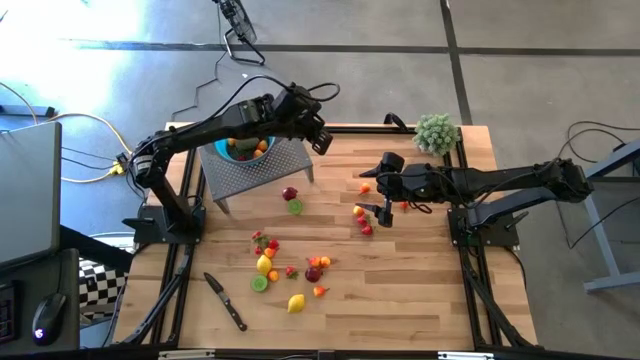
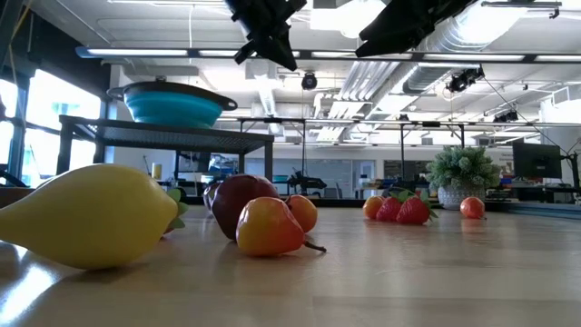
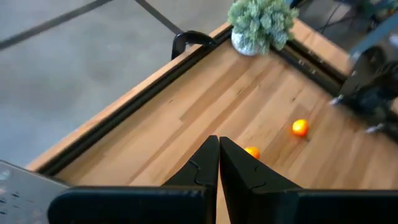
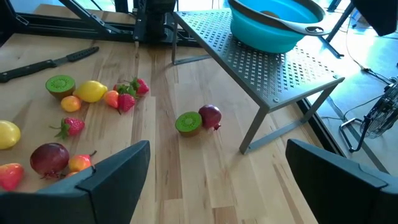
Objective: Pick & Place Fruit
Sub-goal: Put the orange pear into the blue strainer bowl on the shelf
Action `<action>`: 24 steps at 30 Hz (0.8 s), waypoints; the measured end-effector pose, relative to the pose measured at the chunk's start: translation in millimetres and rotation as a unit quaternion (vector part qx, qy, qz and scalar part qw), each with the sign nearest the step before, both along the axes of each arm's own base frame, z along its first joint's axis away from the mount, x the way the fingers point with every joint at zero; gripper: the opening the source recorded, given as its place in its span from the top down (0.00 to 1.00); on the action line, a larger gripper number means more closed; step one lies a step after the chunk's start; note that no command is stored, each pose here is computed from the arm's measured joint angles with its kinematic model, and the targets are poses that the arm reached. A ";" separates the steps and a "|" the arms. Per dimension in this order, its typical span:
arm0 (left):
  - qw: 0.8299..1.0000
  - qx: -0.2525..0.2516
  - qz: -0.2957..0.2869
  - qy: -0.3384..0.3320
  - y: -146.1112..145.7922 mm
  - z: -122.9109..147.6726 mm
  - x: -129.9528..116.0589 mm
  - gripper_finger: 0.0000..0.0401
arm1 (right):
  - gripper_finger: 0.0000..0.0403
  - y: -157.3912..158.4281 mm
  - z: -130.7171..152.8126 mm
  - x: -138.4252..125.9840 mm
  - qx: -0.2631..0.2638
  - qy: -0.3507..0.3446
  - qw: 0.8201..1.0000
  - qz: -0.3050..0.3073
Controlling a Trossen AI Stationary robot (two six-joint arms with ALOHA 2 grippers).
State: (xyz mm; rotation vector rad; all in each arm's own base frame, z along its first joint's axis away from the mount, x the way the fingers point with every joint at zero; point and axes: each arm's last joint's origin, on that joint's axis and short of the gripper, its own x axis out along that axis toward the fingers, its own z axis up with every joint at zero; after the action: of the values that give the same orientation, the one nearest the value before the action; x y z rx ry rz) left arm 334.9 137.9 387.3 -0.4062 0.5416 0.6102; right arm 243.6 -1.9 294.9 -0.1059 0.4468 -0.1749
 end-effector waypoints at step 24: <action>0.988 0.135 -0.056 0.049 -69.5 2.9 20.9 0.97 | 0.09 -0.1 0.0 0.0 -0.002 0.000 1.000 -0.001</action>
State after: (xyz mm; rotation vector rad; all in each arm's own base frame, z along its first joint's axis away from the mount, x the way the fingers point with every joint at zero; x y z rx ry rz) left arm 355.9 68.5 390.3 -0.0893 0.5623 0.5881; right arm 243.6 -2.0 294.9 -0.1095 0.4470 -0.1769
